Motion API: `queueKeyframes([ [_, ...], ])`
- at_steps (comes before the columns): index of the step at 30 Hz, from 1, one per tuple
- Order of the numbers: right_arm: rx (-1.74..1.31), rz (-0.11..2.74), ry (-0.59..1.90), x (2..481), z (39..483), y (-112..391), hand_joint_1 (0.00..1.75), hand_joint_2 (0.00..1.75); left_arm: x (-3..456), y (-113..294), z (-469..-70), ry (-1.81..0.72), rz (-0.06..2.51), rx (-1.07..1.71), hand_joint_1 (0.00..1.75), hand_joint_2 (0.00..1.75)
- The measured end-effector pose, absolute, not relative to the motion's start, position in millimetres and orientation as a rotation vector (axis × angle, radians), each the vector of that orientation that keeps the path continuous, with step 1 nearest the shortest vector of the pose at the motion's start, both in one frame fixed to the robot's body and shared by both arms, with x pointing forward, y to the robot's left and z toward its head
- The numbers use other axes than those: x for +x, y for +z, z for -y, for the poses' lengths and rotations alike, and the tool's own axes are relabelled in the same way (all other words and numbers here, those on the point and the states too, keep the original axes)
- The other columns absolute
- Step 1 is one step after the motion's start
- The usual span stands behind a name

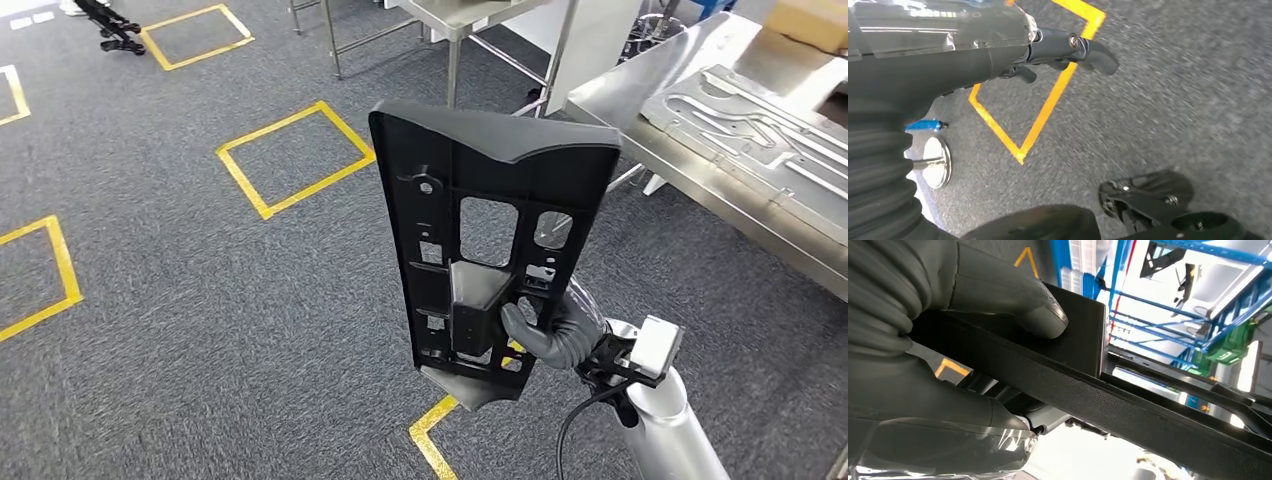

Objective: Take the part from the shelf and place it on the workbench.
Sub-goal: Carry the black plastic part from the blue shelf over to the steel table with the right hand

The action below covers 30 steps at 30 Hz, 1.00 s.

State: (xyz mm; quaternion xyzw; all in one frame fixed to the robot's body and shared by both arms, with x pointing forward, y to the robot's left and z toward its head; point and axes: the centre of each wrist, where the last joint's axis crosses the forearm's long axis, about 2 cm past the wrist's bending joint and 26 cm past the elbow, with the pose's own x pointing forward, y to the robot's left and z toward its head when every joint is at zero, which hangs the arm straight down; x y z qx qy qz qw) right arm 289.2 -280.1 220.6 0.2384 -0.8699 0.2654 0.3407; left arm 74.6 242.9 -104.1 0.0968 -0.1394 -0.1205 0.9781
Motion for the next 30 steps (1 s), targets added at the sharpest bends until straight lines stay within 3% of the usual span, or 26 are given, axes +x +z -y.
queueKeyframes([
  [11,0.576,2.263,0.671,283.0,282.3,214.7,1.75,1.75,81.2,-102.4,-235.8,-0.223,0.134,0.156,0.0,1.75],
  [21,0.555,2.278,0.684,279.1,286.6,216.5,1.75,1.75,71.0,-104.1,-236.1,-0.262,0.319,0.159,0.0,1.75],
  [30,0.548,2.276,0.68,270.4,285.1,216.4,1.75,1.75,76.1,-103.3,-236.5,-0.256,0.268,0.168,0.0,1.75],
])
